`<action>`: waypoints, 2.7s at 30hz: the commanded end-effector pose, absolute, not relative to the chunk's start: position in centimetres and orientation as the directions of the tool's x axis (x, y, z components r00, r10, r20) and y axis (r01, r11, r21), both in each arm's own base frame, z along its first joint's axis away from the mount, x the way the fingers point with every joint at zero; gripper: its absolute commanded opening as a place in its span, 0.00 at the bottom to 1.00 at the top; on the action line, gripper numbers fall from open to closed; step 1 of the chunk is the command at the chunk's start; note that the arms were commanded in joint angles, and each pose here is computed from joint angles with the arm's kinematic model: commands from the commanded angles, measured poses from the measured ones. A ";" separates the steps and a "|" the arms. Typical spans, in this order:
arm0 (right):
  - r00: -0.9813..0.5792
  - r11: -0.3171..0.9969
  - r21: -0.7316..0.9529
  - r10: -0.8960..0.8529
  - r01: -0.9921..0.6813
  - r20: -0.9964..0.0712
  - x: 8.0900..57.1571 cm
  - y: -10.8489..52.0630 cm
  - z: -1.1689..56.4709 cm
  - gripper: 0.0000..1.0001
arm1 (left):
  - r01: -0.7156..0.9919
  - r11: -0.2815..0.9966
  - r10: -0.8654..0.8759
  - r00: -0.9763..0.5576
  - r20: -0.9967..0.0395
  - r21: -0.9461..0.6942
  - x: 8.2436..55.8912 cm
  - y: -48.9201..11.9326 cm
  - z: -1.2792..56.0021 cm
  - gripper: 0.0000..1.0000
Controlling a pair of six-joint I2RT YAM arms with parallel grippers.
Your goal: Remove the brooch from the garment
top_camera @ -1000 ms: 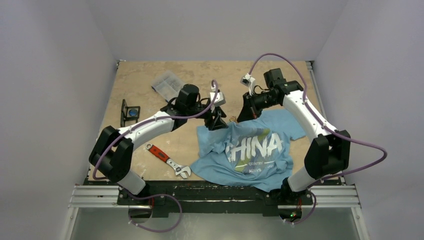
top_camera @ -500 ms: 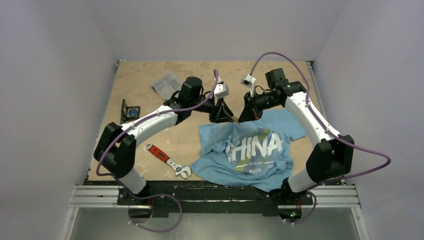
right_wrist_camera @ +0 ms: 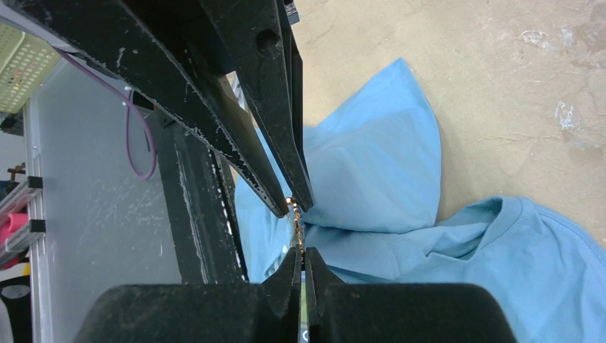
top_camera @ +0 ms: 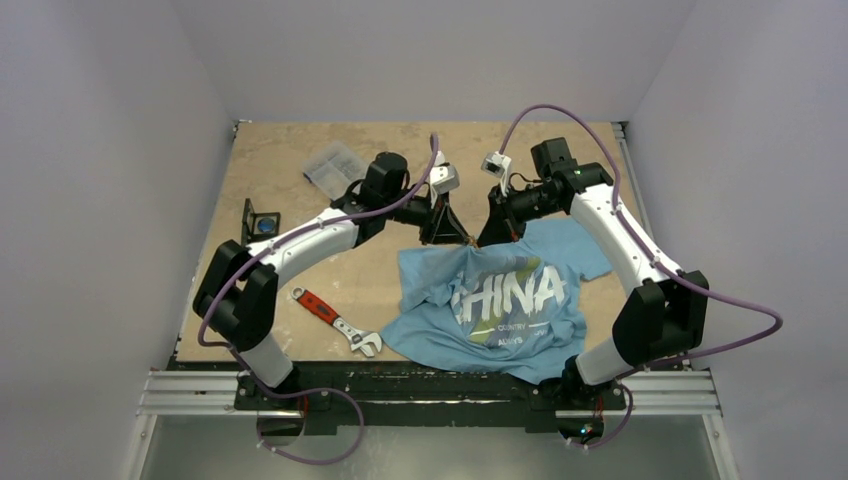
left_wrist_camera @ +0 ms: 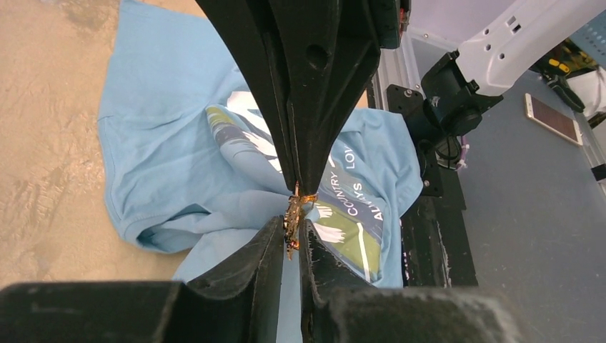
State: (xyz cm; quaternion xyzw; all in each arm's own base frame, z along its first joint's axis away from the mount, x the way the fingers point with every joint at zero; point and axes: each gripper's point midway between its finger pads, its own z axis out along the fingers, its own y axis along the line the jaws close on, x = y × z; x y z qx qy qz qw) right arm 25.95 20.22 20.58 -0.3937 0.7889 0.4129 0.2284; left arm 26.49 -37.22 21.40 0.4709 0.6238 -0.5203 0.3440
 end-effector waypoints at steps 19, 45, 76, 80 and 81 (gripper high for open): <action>-0.504 0.272 0.426 -0.398 -0.863 -0.766 25.4 20.9 23.7 0.21 | 0.941 -0.086 0.204 -0.306 -0.930 -0.328 25.6 -38.3 23.3 0.00; -0.618 0.324 0.527 -0.413 -0.786 -0.668 25.7 20.6 21.7 0.00 | 0.996 0.027 0.219 -0.093 -0.971 -0.090 26.7 -37.8 22.5 0.54; -0.720 0.344 0.633 -0.365 -0.694 -0.590 26.1 19.4 21.4 0.00 | 0.974 0.224 0.337 -0.117 -0.934 -0.041 30.2 -36.0 17.9 0.51; -0.728 0.371 0.626 -0.360 -0.686 -0.584 26.6 19.2 20.8 0.00 | 0.999 0.041 0.257 0.013 -0.966 0.025 27.0 -36.3 20.4 0.59; -0.729 0.372 0.627 -0.359 -0.685 -0.583 26.7 19.2 20.8 0.00 | 1.000 0.010 0.235 0.020 -0.972 0.023 26.4 -36.6 21.3 0.60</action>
